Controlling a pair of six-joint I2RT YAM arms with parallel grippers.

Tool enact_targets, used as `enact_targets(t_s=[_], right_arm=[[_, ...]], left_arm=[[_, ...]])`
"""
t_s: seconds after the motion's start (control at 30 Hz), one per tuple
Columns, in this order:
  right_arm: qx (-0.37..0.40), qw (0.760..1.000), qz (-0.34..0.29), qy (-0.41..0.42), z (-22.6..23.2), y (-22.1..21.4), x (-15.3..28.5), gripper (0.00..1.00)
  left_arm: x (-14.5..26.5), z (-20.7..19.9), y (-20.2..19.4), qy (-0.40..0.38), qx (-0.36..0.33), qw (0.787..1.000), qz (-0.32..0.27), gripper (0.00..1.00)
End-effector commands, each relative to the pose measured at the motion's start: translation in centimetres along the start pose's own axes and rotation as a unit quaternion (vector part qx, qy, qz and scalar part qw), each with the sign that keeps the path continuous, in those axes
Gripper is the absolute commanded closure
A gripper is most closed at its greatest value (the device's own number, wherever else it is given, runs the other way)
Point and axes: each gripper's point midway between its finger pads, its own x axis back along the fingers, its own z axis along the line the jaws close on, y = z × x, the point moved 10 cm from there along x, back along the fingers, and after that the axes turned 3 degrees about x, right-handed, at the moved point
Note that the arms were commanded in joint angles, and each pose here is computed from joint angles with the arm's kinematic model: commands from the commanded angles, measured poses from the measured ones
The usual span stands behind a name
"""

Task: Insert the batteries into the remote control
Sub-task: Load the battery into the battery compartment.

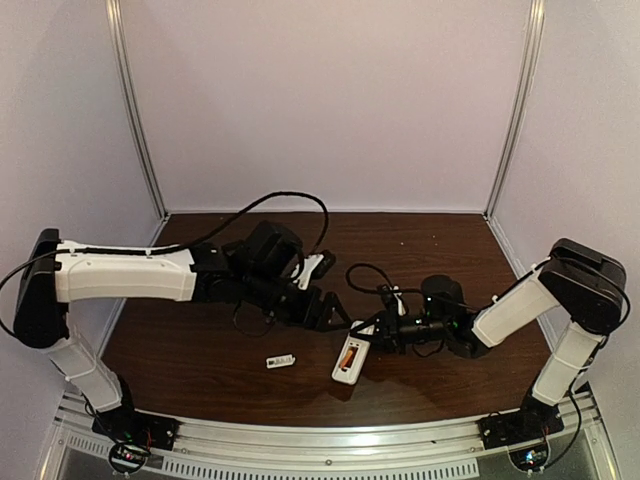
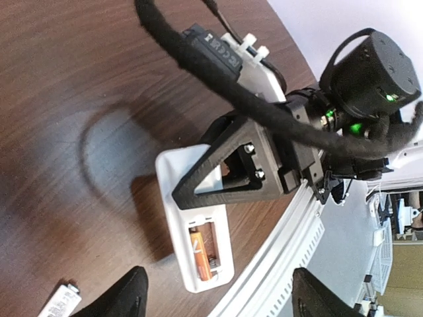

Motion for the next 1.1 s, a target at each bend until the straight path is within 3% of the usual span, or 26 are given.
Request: enact_targets(t_s=[0.0, 0.13, 0.2, 0.47, 0.73, 0.93, 1.07], right_arm=[[0.020, 0.999, 0.011, 0.023, 1.4, -0.1, 0.6, 1.00], [0.032, 0.999, 0.028, 0.031, 2.0, -0.2, 0.8, 1.00], [0.040, 0.998, 0.038, 0.033, 2.3, -0.2, 0.9, 1.00], [0.059, 0.996, 0.067, 0.028, 3.6, -0.2, 0.7, 1.00], [0.055, 0.994, 0.085, 0.034, 3.9, -0.5, 0.3, 1.00], [0.054, 0.993, 0.094, 0.037, 3.9, -0.8, 0.1, 1.00], [0.053, 0.993, 0.098, 0.039, 3.9, -1.0, -0.1, 1.00]], left_arm=[[3.1, -0.4, 0.0, -0.030, -0.109, 0.988, -0.107, 0.24], [7.0, -0.4, -1.9, -0.048, -0.235, 0.950, -0.201, 0.25], [8.1, -0.5, -2.7, -0.051, -0.298, 0.927, -0.222, 0.27], [6.6, -3.0, -5.8, -0.040, -0.504, 0.846, -0.171, 0.41], [2.5, -4.2, -7.6, -0.049, -0.592, 0.801, -0.074, 0.63], [0.2, -4.4, -8.7, -0.040, -0.633, 0.772, -0.034, 0.69], [-0.7, -4.2, -8.9, -0.034, -0.642, 0.766, -0.025, 0.73]])
